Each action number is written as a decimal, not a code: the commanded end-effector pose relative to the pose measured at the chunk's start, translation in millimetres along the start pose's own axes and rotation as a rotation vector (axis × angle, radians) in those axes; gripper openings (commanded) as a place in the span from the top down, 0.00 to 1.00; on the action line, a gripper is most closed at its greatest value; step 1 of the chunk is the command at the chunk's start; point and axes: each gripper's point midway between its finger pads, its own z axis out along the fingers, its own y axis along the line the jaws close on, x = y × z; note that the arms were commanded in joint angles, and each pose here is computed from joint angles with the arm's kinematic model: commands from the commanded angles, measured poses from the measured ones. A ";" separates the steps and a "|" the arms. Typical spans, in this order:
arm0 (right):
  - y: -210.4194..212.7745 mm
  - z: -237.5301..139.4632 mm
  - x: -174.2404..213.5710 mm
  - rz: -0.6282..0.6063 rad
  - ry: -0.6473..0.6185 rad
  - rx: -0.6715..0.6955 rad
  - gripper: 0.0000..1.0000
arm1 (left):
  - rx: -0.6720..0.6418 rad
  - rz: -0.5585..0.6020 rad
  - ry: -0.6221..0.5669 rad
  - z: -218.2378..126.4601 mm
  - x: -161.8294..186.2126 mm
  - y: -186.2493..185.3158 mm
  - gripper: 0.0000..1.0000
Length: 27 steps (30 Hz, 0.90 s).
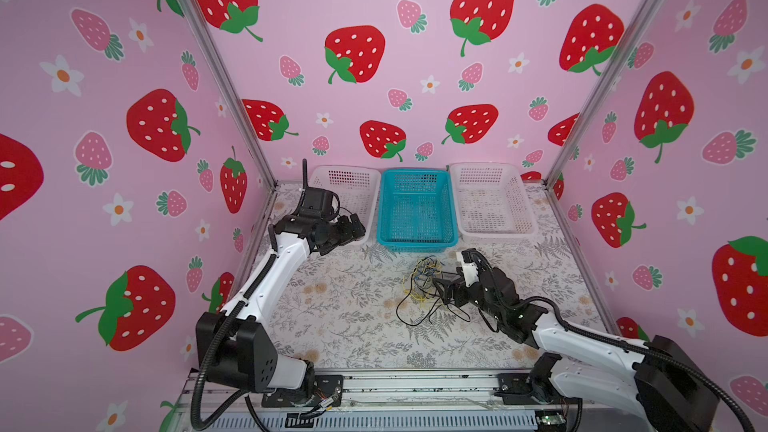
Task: Untangle the cables
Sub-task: 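Bring the left gripper back to the tangle while the right gripper grasps it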
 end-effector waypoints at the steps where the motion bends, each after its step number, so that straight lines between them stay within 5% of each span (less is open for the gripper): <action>1: 5.4 6.3 -12.4 0.001 0.012 -0.003 0.10 | 0.035 0.014 -0.032 -7.0 14.7 -12.2 0.01; 7: 6.9 26.6 -9.1 -0.022 0.065 -0.018 0.40 | 0.085 0.027 -0.048 -11.8 48.6 -18.2 0.01; 18: 1.9 60.3 9.6 -0.016 0.139 -0.022 0.56 | 0.124 0.077 0.013 7.4 96.7 -22.9 0.00; 22: 7.0 65.2 14.1 -0.015 0.152 -0.063 0.79 | 0.135 0.084 0.031 18.3 106.5 -23.3 0.00; 27: 33.6 50.8 5.8 -0.042 0.092 -0.223 0.93 | 0.184 0.087 0.056 29.0 115.4 -31.7 0.00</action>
